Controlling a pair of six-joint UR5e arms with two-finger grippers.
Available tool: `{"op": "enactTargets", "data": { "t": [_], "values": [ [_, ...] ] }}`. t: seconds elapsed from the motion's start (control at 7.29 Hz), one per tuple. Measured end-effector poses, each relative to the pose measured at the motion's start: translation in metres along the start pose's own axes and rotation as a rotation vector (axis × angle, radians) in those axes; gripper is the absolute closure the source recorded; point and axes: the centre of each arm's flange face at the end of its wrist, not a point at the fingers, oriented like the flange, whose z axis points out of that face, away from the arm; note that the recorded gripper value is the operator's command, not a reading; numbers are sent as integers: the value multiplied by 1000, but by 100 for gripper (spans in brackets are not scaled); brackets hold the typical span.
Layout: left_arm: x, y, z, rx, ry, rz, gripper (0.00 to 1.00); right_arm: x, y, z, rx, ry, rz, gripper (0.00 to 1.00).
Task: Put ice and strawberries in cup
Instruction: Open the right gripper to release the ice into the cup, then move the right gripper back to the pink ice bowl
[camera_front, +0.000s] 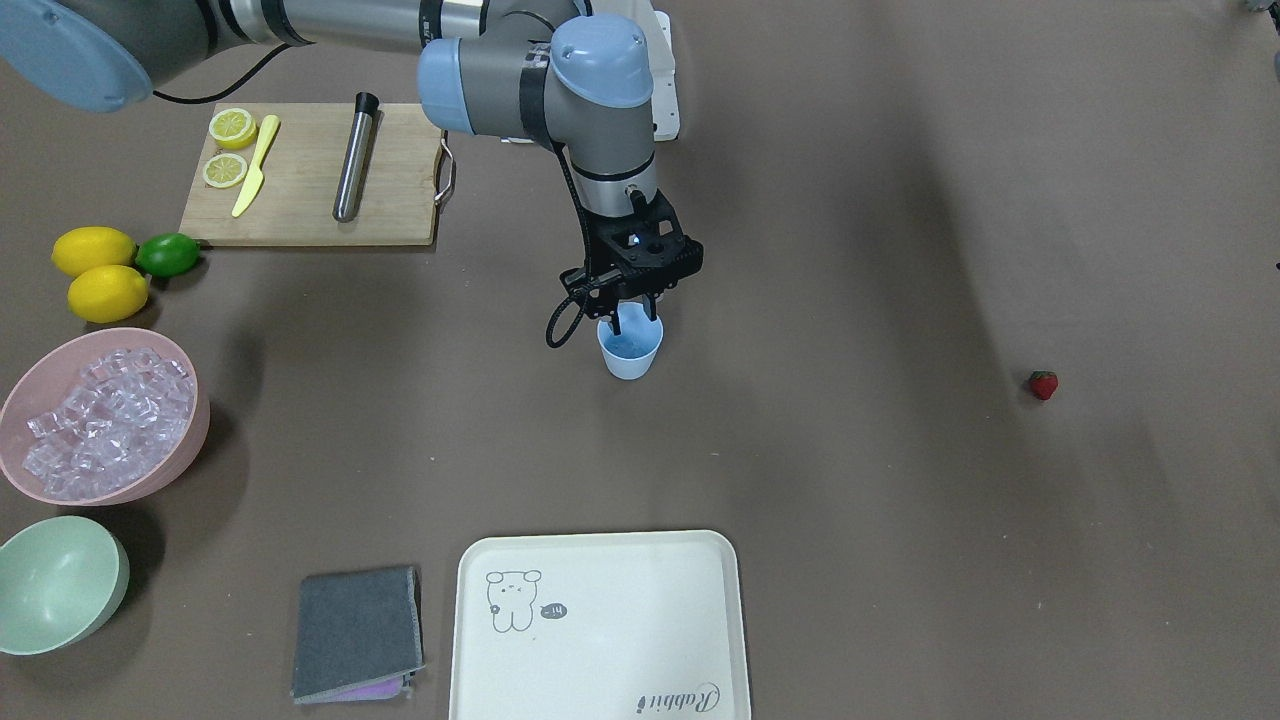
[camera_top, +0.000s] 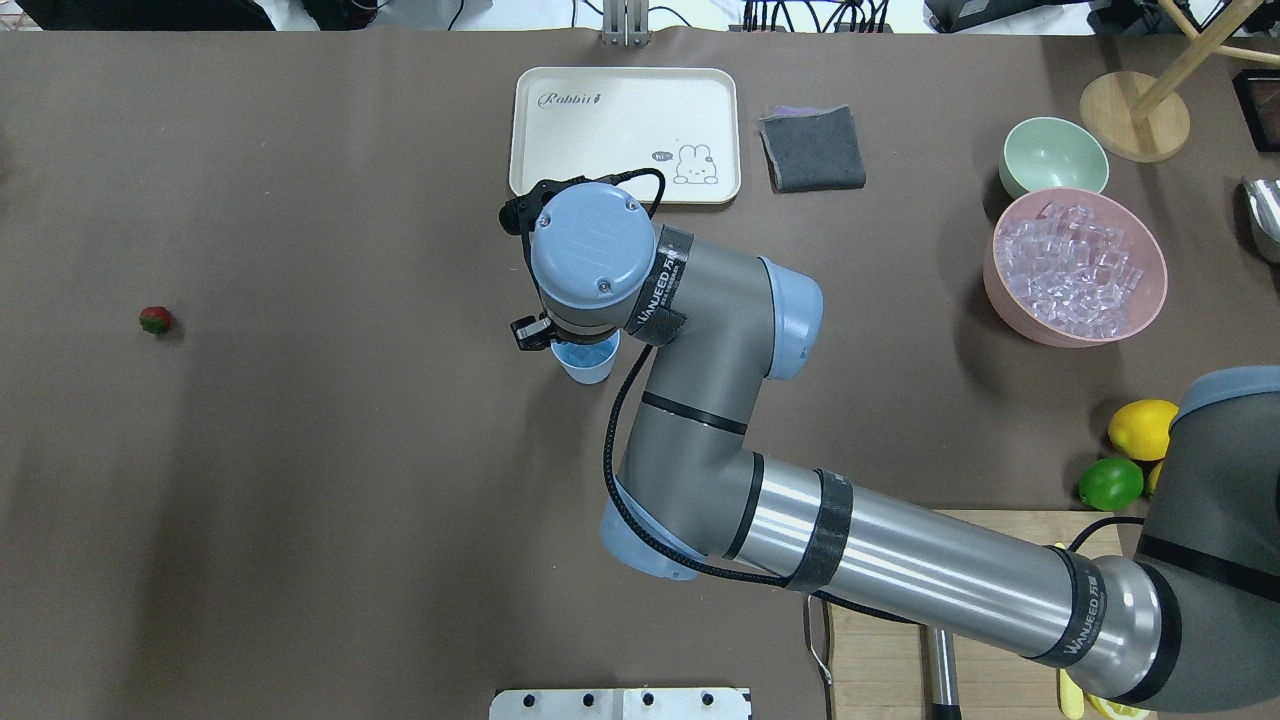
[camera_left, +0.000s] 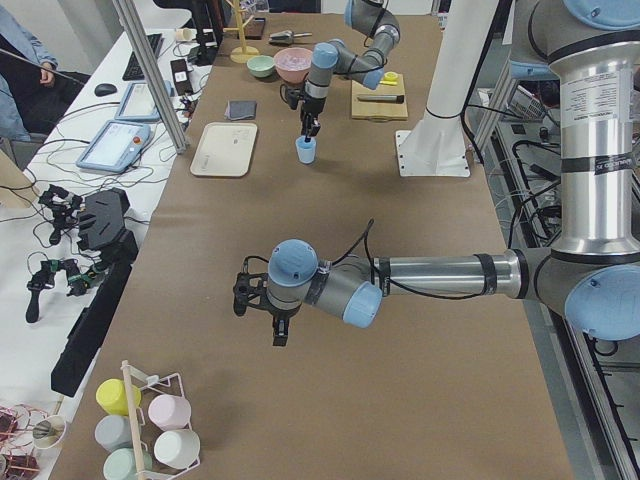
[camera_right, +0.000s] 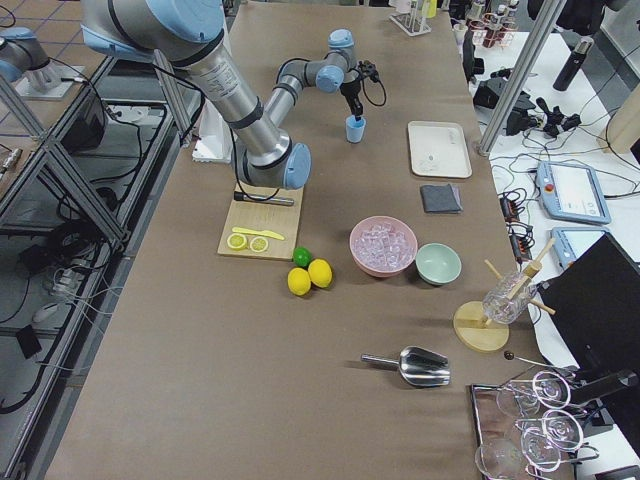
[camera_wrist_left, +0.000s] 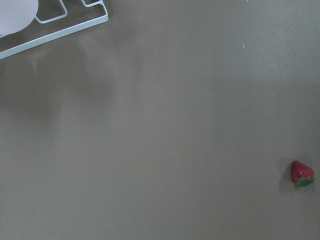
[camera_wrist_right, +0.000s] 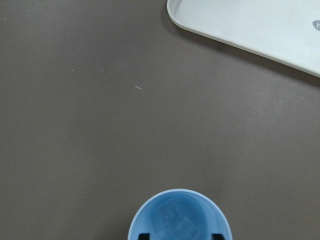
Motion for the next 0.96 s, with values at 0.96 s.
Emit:
{"op": "enactTargets", "data": {
  "t": [0.96],
  "values": [
    [5, -1, -4, 8, 3, 0, 2, 250, -77, -69, -71, -72, 7, 39]
  ]
}}
